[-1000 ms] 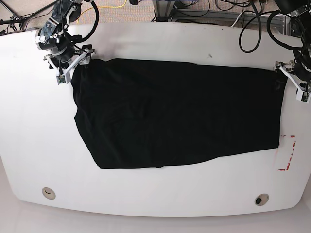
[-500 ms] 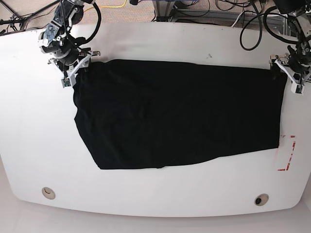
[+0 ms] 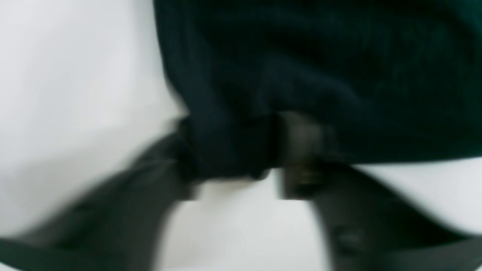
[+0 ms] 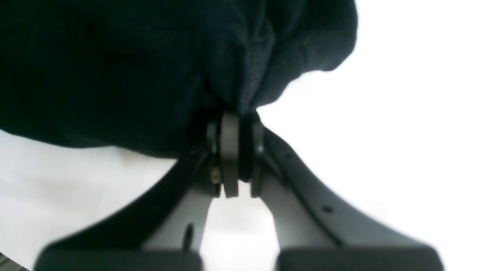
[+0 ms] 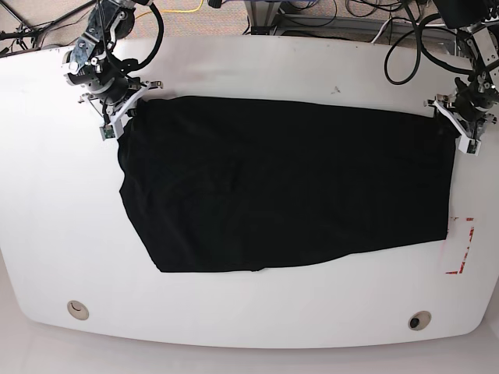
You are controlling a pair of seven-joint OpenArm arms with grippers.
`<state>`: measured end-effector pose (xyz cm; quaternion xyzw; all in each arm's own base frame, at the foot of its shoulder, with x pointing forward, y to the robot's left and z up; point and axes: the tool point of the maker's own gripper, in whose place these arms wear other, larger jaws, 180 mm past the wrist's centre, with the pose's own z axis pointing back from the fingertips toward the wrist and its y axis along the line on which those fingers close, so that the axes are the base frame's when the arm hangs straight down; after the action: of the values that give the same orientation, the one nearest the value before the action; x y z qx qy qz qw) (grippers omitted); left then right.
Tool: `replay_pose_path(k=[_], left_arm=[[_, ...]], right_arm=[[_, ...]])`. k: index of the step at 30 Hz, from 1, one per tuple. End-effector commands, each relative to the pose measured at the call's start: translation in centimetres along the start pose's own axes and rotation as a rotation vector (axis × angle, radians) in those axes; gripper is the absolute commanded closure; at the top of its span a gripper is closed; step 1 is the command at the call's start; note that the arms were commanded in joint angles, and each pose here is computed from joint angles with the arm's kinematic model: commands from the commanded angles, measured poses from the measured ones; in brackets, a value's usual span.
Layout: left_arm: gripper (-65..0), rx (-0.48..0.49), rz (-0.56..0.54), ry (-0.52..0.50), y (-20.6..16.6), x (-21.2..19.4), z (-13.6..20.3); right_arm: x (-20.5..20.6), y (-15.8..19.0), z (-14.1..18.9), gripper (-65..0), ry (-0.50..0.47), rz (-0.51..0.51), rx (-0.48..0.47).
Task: Fold the T-shirt properly
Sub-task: 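Drag the shirt edge with both grippers toward the robot, flattening it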
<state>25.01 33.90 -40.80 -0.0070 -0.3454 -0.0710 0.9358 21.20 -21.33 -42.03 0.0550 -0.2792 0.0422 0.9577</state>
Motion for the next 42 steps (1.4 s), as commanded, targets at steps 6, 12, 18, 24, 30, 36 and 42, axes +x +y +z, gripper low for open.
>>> replay_pose_path(k=[6, 12, 18, 24, 30, 36, 42], left_arm=[[-1.4, 0.002, -0.042, 0.047, 0.3, -0.9, 0.5], [-1.4, 0.023, -0.105, 0.073, 0.5, -0.5, 1.6], [-1.4, 0.040, -0.168, 0.162, 0.0, -2.0, 3.4], [-1.4, 0.046, -0.235, 0.241, -0.9, -3.6, 5.3], [-1.5, 0.044, -0.271, 0.276, -1.8, -4.7, 6.6], [-1.7, 0.038, -0.302, 0.296, -2.4, -5.5, 7.6], [-1.7, 0.034, -0.303, 0.313, -2.5, -6.2, 7.9]], right_arm=[[-1.4, -0.9, 0.7, -0.2, 0.052, 0.022, -0.037], [-2.0, -1.6, 1.8, 0.0, 0.067, 0.055, -0.064], [-2.9, -1.7, 3.2, 0.0, 0.081, 0.081, -0.088], [-5.2, -1.8, 4.3, 0.0, 0.153, 0.091, -0.102], [-7.2, -2.1, 5.4, 0.0, 0.204, 0.112, -0.115], [-9.2, -2.0, 6.2, 0.0, 0.251, 0.111, -0.110], [-9.6, -1.9, 6.3, -0.5, 0.261, 0.108, -0.107]])
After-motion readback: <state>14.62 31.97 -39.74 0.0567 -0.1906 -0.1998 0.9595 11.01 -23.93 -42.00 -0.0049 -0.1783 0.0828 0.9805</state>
